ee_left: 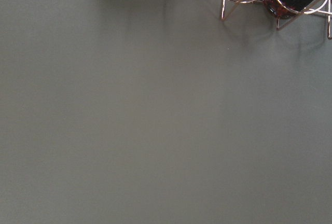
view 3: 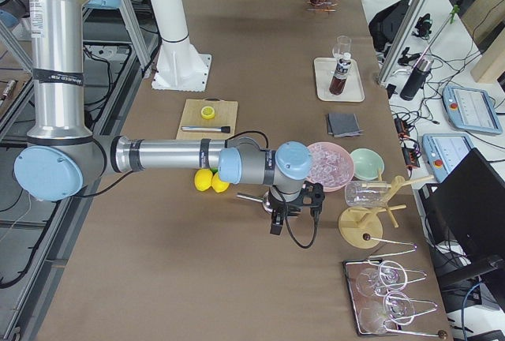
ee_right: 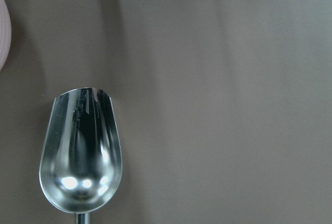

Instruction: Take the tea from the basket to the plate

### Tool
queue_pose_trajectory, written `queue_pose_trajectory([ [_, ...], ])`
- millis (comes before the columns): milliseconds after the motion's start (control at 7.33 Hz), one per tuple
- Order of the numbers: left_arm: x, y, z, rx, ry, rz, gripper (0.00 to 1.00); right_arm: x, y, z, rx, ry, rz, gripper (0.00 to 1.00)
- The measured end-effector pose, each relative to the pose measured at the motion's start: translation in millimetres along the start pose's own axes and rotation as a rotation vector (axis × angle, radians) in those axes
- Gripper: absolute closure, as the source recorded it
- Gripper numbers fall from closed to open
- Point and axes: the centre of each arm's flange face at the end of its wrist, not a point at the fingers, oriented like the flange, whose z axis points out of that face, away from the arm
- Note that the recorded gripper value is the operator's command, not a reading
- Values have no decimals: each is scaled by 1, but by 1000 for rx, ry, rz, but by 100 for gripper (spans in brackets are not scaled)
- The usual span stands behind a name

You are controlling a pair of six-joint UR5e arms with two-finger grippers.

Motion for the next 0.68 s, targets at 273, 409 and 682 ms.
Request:
queue_pose_trajectory([
  [273,7,2,-4,4,5,1,10,9,4,3,-4,15,-25,0],
  [409,9,2,-3,-1,5,9,10,10,5,0,4,15,-44,0],
  [682,15,6,-8,-19,-1,49,10,15,6,0,4,25,-47,0],
])
